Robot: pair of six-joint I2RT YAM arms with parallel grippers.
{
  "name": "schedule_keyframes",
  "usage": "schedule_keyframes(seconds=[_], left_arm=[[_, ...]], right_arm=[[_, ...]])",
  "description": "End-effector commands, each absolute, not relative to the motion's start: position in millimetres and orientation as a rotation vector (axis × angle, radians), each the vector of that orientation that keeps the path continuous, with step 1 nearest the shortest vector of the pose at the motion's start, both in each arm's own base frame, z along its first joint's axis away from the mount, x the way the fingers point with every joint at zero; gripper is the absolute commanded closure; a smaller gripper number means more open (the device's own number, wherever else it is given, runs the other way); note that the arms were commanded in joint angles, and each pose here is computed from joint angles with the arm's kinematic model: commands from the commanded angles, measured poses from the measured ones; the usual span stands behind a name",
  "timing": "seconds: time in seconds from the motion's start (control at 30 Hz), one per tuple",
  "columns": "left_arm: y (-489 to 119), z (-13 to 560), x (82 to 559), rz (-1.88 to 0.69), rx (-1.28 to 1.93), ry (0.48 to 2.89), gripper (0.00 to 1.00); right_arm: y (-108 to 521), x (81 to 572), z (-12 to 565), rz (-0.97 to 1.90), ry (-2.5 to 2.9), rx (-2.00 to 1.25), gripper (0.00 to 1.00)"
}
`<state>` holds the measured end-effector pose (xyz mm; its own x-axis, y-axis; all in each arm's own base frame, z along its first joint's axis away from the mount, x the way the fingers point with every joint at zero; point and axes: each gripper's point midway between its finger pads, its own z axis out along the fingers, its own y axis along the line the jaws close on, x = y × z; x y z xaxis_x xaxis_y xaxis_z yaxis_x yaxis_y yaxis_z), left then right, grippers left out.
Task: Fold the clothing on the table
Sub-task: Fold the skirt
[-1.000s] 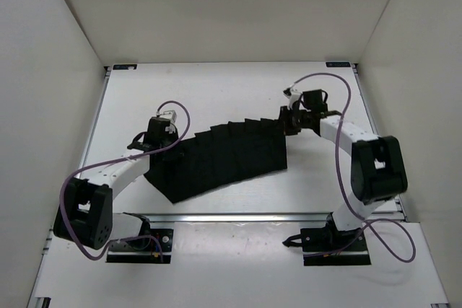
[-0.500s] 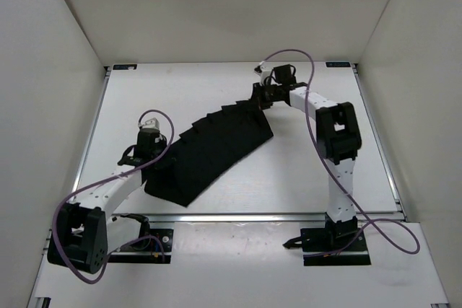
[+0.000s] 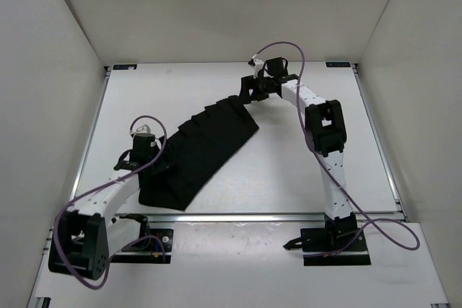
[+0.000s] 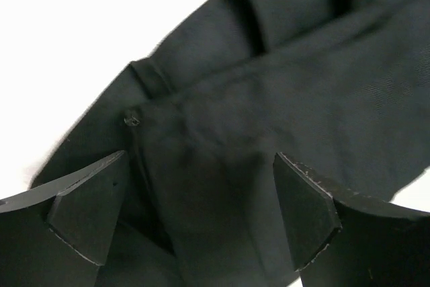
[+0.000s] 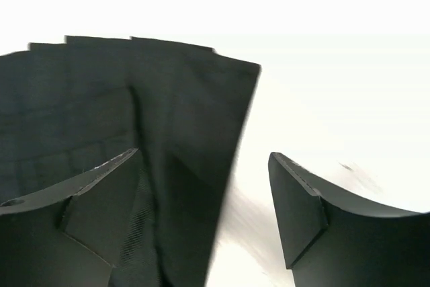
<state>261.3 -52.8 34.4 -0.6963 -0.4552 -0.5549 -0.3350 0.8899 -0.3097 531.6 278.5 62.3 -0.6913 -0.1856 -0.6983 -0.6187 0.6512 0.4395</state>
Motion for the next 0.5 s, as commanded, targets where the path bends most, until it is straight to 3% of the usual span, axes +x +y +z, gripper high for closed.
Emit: schedule_keyframes(seconds=[0.0, 0.13, 0.23, 0.37, 0.43, 0.47], left_arm=[[-53.7, 50.7, 253.4, -0.253, -0.564, 2.342, 0.01], [-56.4, 87.2, 258.3, -0.290, -0.533, 2.216, 0.01], [-58.8, 80.9, 255.0, -0.279, -0.524, 2.275, 0.01], [-72.5, 66.0, 254.7, -0.313, -0.469, 2.356, 0.01], [-78.7, 66.1, 259.3, -0.330, -0.432, 2.364, 0.01], [-81.8, 65.2, 260.6, -0.336, -0.417, 2.379, 0.01]], right_arm=[[269.9, 533.8, 90.7, 0.813, 2.195, -0.670, 0.26], [267.2, 506.9, 79.7, 0.784, 2.232, -0.722, 0.26], [262.0, 490.0, 70.5, 0.773, 2.268, -0.747, 0.28], [264.0, 467.7, 49.2, 0.782, 2.302, -0.763, 0.46], [262.8, 463.3, 40.8, 0.783, 2.330, -0.755, 0.64], [261.1, 463.9, 36.1, 0.766, 2.352, -0.741, 0.83]])
